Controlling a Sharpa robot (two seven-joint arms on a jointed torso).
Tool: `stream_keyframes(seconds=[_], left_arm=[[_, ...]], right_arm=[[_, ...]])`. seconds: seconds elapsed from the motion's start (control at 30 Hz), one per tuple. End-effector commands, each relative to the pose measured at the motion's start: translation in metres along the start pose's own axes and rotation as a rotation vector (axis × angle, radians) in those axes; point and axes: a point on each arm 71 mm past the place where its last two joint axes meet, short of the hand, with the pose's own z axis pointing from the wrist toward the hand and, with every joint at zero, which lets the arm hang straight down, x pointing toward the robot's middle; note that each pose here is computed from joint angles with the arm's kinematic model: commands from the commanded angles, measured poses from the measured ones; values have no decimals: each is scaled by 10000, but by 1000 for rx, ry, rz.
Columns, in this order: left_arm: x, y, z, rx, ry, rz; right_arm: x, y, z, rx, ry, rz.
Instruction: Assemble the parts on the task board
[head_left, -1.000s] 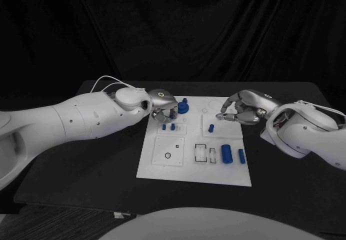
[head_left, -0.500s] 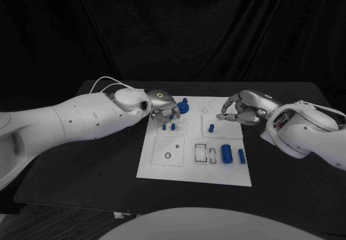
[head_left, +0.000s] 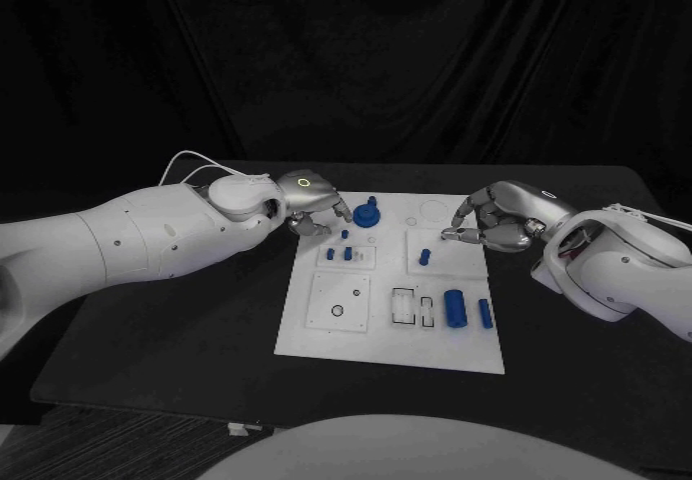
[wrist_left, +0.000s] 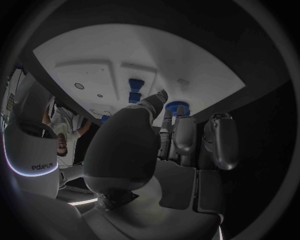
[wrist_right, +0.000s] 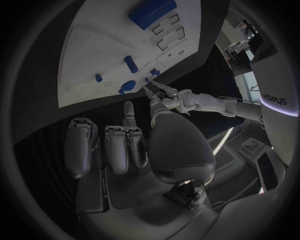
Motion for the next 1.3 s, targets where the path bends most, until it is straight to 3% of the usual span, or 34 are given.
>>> stream_keyframes(seconds=[0.03, 0.2, 0.33, 0.5, 0.63, 0.67, 0.8, 0.93, 1.13, 1.3], left_arm=[[-153, 105, -90, -29, -90, 30], [-311, 236, -281, -56, -171, 28], [-444, 328, -462, -86, -268, -58], [-542, 413, -667, -80, -399, -237], [-590, 450, -806, -34, -507, -438], [-592, 464, -848, -17, -545, -541], [-507, 473, -938, 52, -618, -906], [-366, 414, -984, 123, -671, -1216], [-213, 286, -1008, 203, -677, -1446], [-128, 199, -1032, 238, -659, -1530]], right_arm=[[-99, -1, -16, 9, -54, -6], [-289, 14, 4, 3, -103, -37], [-505, 30, 34, -10, -167, -83], [-684, 45, 84, -43, -215, -145], [-703, 45, 122, -73, -199, -239], [-684, 40, 133, -82, -183, -283], [-596, 34, 169, -100, -133, -402], [-477, 20, 215, -106, -80, -484], [-269, -28, 287, -99, -2, -525], [-116, -61, 322, -92, 47, -531]])
